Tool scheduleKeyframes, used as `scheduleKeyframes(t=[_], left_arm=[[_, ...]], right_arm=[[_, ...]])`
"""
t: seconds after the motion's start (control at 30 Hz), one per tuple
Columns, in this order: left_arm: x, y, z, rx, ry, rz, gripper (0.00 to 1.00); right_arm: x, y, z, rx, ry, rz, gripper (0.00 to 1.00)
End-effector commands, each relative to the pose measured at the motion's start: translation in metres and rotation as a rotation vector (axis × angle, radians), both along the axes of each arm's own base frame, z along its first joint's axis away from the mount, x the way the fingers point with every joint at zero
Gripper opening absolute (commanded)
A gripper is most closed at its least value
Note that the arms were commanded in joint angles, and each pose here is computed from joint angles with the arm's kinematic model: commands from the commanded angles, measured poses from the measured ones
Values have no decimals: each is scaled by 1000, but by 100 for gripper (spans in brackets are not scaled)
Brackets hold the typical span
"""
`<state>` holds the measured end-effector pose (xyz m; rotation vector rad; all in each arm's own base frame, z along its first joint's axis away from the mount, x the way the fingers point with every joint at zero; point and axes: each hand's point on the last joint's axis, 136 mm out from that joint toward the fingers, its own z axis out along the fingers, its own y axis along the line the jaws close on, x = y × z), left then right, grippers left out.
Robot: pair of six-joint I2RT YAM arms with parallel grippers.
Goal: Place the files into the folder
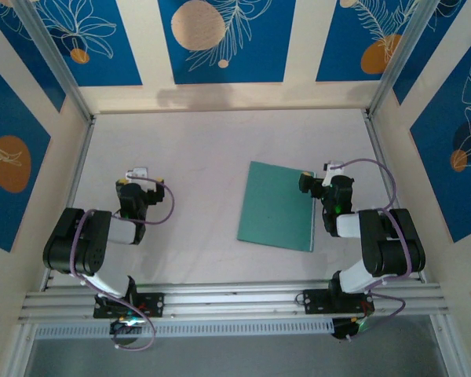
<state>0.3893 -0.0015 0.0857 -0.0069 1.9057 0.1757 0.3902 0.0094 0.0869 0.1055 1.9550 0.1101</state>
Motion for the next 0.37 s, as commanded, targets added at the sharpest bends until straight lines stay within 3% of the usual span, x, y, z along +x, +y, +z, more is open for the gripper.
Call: scheduleKeyframes(t=[0.0, 0.33], left_arm=[[3, 0, 8, -24, -27, -3, 100], [2, 0, 8, -24, -25, -3, 100]], right_arm=[[6, 0, 7, -27, -24, -4, 99], [5, -1, 7, -25, -23, -3, 99]])
